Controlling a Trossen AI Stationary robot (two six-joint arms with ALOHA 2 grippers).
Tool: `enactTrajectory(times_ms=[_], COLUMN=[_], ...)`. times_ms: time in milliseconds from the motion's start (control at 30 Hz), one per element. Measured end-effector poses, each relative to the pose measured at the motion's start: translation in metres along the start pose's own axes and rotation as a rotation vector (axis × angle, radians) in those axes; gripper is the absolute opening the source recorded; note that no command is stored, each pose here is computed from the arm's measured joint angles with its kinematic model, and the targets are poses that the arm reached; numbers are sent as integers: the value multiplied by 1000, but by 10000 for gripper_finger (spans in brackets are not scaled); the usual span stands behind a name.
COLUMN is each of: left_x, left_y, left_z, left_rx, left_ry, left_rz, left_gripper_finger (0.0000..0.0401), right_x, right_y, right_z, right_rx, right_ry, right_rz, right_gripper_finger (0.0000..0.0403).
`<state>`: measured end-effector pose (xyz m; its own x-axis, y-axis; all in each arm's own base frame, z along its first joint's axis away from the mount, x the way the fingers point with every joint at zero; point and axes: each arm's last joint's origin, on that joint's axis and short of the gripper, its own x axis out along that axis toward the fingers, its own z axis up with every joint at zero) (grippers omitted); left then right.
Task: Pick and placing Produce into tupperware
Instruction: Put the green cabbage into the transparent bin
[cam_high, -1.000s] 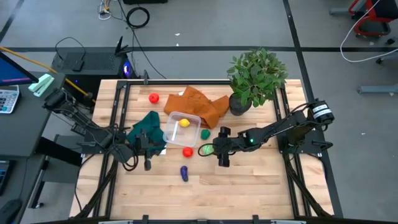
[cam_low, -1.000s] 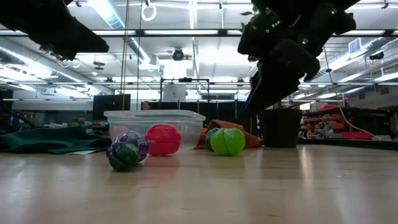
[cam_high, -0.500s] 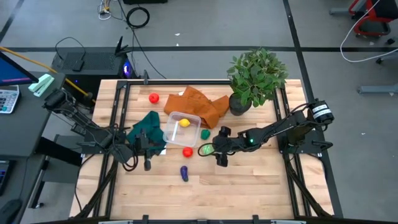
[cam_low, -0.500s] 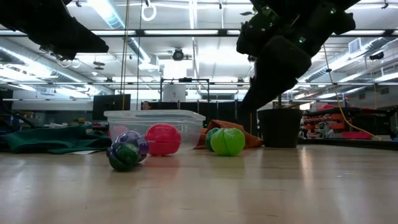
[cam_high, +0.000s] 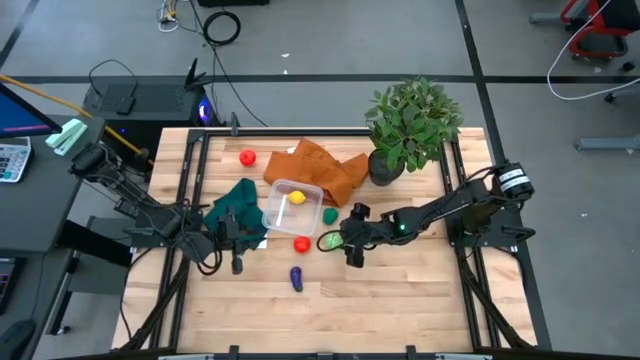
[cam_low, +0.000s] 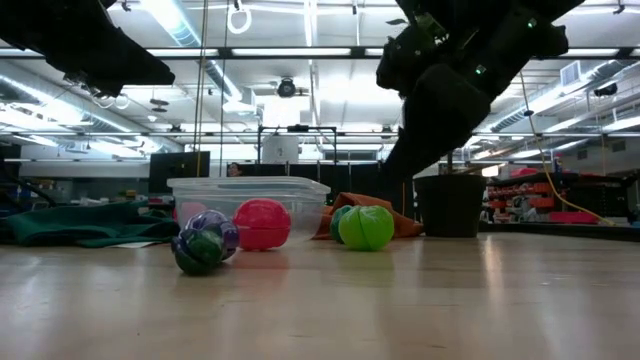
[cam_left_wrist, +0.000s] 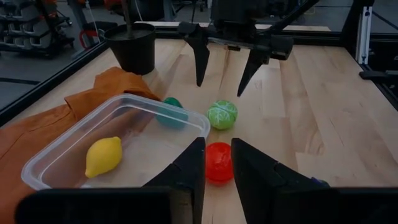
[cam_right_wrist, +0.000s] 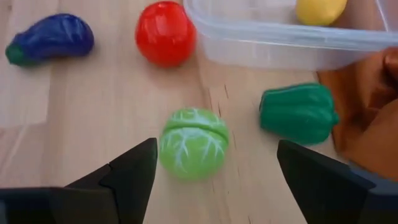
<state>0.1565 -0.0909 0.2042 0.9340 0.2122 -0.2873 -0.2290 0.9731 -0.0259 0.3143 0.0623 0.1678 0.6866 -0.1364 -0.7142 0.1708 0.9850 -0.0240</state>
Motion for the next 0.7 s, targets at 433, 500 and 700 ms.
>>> enactTrajectory(times_ms=[433, 500, 700], left_x=[0, 0, 0], left_y=[0, 0, 0], left_z=[-1, -1, -2], left_rx=[7, 7, 3], left_ry=[10, 10, 13], left_rz=[0, 0, 1], left_gripper_finger=[90, 91, 91], right_x=[31, 33, 35], right_y=[-1, -1, 0], right_z=[-12, -11, -11], right_rx=[18, 24, 33], right_ry=[33, 18, 13], right_rz=[-14, -11, 13], right_gripper_finger=[291, 290, 290])
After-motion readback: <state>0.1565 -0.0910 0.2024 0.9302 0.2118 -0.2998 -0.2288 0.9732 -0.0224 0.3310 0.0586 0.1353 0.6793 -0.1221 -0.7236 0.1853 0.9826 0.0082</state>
